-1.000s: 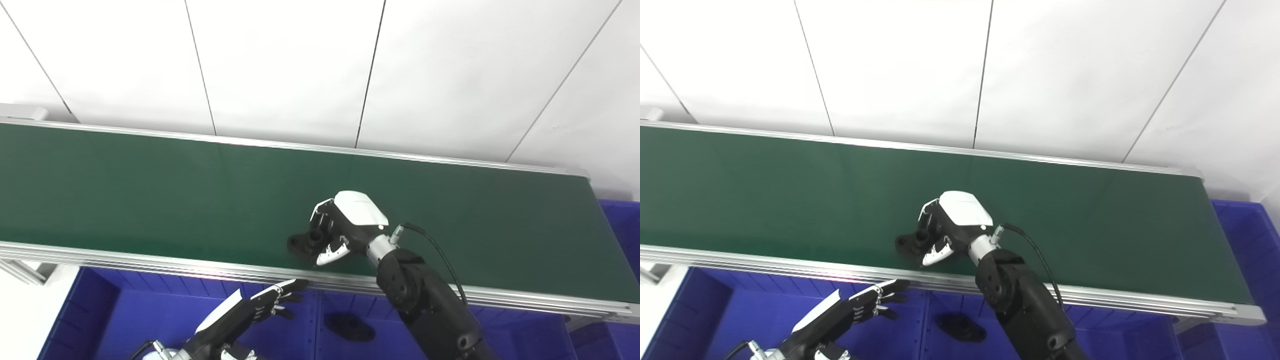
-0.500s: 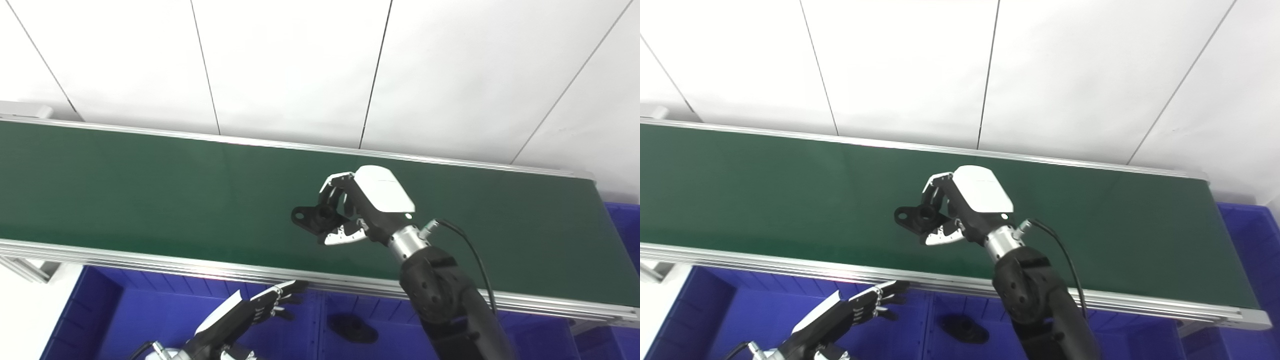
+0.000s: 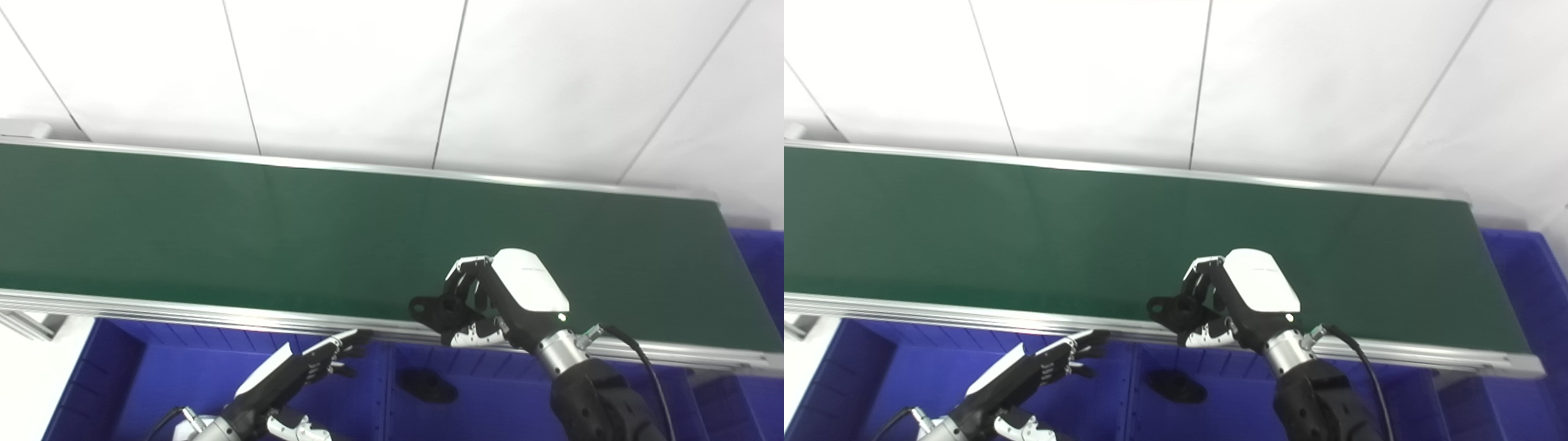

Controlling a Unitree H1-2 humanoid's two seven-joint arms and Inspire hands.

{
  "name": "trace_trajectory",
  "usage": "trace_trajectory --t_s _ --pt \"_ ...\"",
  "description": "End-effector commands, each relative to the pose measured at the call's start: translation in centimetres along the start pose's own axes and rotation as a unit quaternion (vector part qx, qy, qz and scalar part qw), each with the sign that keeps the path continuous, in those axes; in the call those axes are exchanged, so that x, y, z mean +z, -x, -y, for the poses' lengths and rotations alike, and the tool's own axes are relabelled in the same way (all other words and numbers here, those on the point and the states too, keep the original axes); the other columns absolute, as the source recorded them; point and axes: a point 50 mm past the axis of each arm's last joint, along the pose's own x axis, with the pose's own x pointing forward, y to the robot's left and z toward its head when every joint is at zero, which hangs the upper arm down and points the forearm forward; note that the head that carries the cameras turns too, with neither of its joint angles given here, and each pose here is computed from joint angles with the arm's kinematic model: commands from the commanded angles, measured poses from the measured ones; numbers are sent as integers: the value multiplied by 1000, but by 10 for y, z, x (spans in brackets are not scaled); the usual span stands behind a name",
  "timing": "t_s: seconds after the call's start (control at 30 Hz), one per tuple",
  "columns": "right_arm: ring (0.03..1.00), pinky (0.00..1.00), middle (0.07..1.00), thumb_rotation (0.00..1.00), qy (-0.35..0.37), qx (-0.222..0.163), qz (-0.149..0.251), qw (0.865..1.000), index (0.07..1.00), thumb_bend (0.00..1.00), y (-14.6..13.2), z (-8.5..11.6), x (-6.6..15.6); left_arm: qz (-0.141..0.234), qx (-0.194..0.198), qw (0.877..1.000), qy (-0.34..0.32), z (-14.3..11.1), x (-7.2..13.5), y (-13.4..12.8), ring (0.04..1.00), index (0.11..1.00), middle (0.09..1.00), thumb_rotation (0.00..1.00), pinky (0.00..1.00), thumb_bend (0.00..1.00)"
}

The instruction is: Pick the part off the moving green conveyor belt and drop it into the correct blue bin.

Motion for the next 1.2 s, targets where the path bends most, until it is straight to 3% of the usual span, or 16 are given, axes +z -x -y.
trace_trajectory --t_s 0.0,0.1,0.17,0.27,0.33,0.5,0.53,0.57,0.7,0.8,1.0,1.17 --pt "390 297 438 0 0 -9 12 1000 546 515 12 3 4 17 7 1000 -5 -4 9 4 876 912 923 382 760 732" --pt "370 288 478 0 -7 10 0 1000 496 523 26 -10 3 19 7 1000 -3 -5 11 5 874 911 924 381 762 730" --pt "379 294 457 0 -14 24 -9 1000 519 520 37 -21 3 20 6 1000 -4 -6 13 6 873 912 923 385 761 726" --pt "383 298 431 0 -25 60 -30 997 543 515 49 -43 2 19 7 1000 -7 -9 17 7 870 910 919 387 755 727" --pt "341 263 469 0 -22 91 -47 994 502 522 52 -52 2 20 6 1000 -8 -10 19 7 867 908 915 383 755 723" --pt "408 304 486 0 -7 138 -70 988 493 524 52 -65 -1 20 8 1000 -8 -11 23 9 861 905 911 390 749 722" --pt "572 439 661 75 -5 142 -74 987 683 587 52 -67 -1 21 8 1000 -8 -11 24 9 862 903 910 384 749 719" --pt "646 506 728 103 -6 143 -76 987 747 607 52 -68 -2 22 8 1000 -9 -11 24 9 862 903 910 385 750 718" --pt "778 647 828 150 -35 113 -81 990 837 643 53 -66 2 18 7 1000 -9 -12 26 8 866 905 909 397 753 724" --pt "857 740 890 190 -66 69 -71 993 897 661 54 -63 5 19 6 1000 -8 -12 26 8 869 909 913 404 751 728" --pt "937 853 952 316 -140 -24 -61 988 948 650 59 -55 17 17 7 1000 -4 -12 27 9 867 909 912 397 754 739" --pt "930 845 953 385 -176 -47 -50 982 942 654 66 -54 32 16 5 1000 -6 -14 28 11 867 912 915 407 752 735"
